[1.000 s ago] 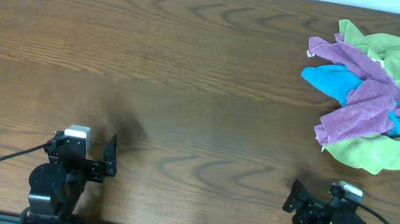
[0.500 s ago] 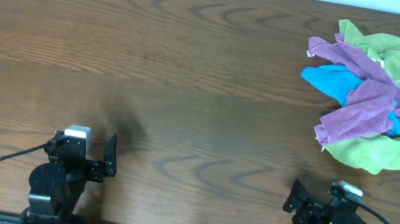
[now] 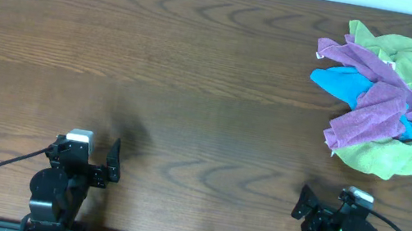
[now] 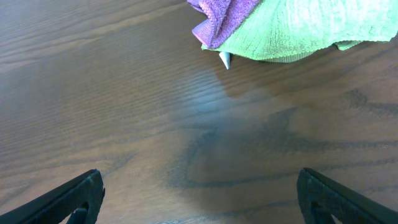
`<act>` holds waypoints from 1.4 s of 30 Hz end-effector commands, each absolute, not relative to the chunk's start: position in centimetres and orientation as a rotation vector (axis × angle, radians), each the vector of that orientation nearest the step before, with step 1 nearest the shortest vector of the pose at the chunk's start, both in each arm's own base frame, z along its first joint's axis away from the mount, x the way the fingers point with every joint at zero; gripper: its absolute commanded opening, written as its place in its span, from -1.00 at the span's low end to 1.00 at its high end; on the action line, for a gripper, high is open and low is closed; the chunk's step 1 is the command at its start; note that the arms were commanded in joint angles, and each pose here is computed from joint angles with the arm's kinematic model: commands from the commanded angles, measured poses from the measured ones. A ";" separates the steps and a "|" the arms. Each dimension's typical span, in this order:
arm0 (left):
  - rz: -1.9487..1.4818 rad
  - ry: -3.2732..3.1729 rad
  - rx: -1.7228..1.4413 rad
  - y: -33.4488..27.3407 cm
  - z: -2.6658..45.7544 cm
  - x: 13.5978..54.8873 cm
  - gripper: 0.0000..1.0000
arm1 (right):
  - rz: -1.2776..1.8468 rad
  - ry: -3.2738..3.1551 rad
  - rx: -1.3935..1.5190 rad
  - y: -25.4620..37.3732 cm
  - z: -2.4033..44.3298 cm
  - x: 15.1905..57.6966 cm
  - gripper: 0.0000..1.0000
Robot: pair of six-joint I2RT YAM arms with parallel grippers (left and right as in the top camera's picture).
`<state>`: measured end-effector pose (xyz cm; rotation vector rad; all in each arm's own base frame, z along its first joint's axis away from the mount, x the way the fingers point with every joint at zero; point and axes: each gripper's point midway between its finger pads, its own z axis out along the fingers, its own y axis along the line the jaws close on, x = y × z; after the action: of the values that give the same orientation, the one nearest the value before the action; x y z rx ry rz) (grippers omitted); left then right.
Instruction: Fold the cloth
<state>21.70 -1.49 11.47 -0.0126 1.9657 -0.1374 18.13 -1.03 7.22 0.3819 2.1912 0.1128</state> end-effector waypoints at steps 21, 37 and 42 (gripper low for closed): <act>-0.119 1.983 -0.014 -1.2 10.6 21.6 0.90 | -0.006 2.179 0.413 -2.7 6.9 18.0 0.99; -0.119 1.983 -0.014 -1.2 10.6 21.6 0.91 | 0.554 1.613 0.391 2.0 20.3 23.1 0.98; -0.119 1.983 -0.014 -1.2 10.6 21.6 0.91 | 0.492 1.569 0.466 0.3 21.1 24.6 0.98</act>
<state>21.70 -1.49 11.49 -0.0125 1.9650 -0.1373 23.79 1.23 22.37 0.3791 1.5291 0.5068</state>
